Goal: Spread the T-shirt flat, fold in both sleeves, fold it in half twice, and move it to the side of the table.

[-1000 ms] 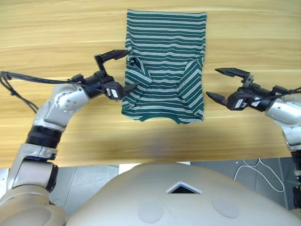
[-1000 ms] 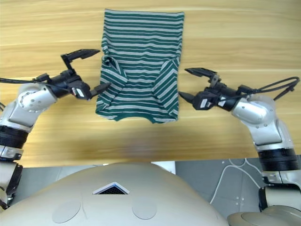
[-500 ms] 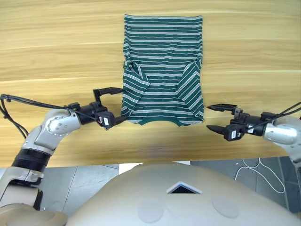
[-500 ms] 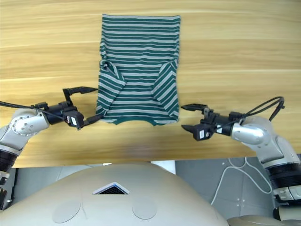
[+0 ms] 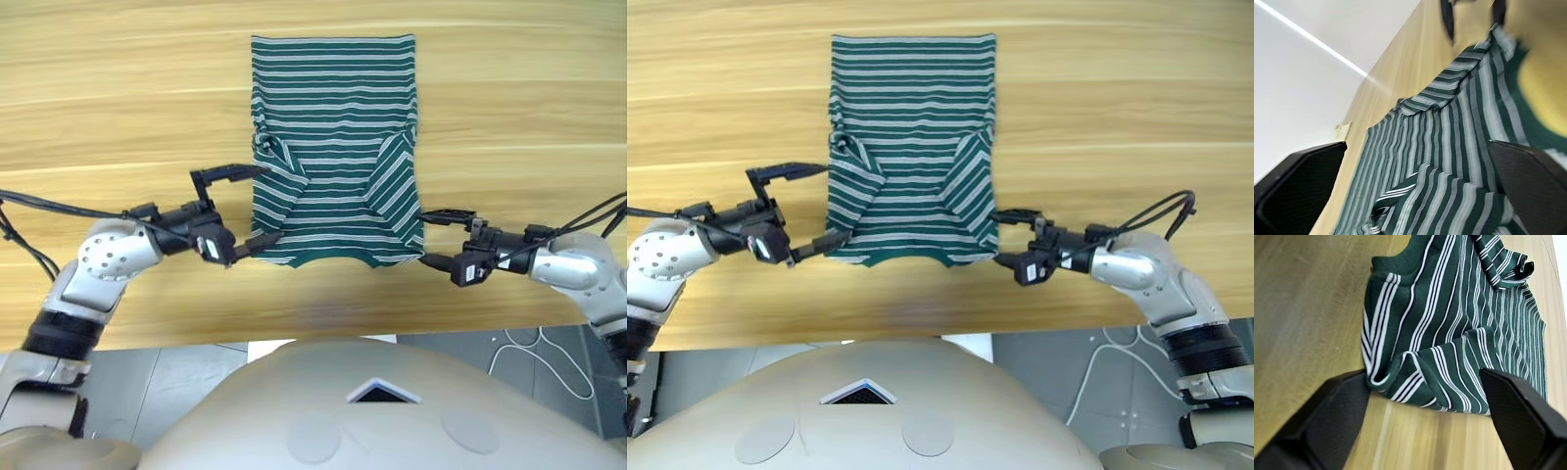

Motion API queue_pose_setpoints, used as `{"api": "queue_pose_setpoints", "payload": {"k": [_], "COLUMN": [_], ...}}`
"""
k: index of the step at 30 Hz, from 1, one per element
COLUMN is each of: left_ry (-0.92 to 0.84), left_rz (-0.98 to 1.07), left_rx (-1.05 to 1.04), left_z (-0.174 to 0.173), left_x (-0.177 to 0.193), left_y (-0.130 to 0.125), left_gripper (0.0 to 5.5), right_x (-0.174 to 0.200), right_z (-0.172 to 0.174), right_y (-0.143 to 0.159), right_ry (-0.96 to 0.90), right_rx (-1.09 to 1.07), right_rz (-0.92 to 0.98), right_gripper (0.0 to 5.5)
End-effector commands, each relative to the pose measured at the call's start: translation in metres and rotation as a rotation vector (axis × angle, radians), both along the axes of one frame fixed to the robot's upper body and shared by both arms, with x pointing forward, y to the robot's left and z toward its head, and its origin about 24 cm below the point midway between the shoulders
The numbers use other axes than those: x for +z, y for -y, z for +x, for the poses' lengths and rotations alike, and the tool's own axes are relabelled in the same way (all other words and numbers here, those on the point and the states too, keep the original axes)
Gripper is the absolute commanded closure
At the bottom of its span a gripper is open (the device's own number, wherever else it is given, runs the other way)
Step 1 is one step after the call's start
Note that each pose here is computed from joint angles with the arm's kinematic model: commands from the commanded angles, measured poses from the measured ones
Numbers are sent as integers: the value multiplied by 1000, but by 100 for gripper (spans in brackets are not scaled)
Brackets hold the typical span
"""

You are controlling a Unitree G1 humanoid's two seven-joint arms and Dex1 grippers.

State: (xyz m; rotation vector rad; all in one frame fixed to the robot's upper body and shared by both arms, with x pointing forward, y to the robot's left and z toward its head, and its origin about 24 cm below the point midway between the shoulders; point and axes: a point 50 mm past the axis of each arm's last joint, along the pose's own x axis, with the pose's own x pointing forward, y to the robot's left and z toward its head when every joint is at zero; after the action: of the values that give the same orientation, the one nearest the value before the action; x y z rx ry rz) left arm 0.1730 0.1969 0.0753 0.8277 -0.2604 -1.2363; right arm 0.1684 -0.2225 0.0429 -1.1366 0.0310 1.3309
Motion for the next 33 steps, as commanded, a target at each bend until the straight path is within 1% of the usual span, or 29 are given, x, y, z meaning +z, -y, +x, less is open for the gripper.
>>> {"api": "queue_pose_setpoints", "payload": {"k": [1,3,5,8,12,15,19,20,22,26,28,29,30,33], "left_ry": [4,-29,-102,-170,-185,-171,-125,-121,-125,-185,-208,-214,-216,-219], "left_rz": [-45,29,175,333,512,578,549,545,540,565,577,582,584,586], "left_rx": [-21,-20,-27,-2,60,90,71,58,29,-23,-43,-52,-59,-67], "left_z": [-4,-10,-20,-30,-27,-20,-10,-8,-7,-16,-21,-23,-23,-24], "left_x": [20,16,-2,-21,-42,-54,-58,-60,-63,-72,-74,-75,-75,-75], "left_y": [-5,-15,-28,-43,-58,-61,-50,-46,-42,-41,-42,-42,-42,-42], "left_gripper": [10,10,10,10,10,10,10,10,41,109,152,158,158,158], "right_x": [-21,-22,-22,-22,-22,-22,-22,-22,-23,-23,-23,-23,-24,-24], "right_z": [-11,-11,-11,-11,-12,-13,-15,-15,-14,-13,-12,-12,-11,-11], "right_y": [4,3,3,3,5,5,6,5,4,2,1,0,0,-1], "right_ry": [-95,-95,-96,-98,-99,-98,-99,-99,-100,-98,-96,-95,-94,-91], "right_rx": [-7,-9,-8,-6,-11,-13,-17,-17,-14,-7,-8,-10,-11,-16], "right_rz": [-93,-91,-88,-89,-93,-91,-88,-86,-84,-77,-75,-75,-75,-75], "right_gripper": [154,154,154,154,154,154,154,172,205,277,319,348,354,430]}}
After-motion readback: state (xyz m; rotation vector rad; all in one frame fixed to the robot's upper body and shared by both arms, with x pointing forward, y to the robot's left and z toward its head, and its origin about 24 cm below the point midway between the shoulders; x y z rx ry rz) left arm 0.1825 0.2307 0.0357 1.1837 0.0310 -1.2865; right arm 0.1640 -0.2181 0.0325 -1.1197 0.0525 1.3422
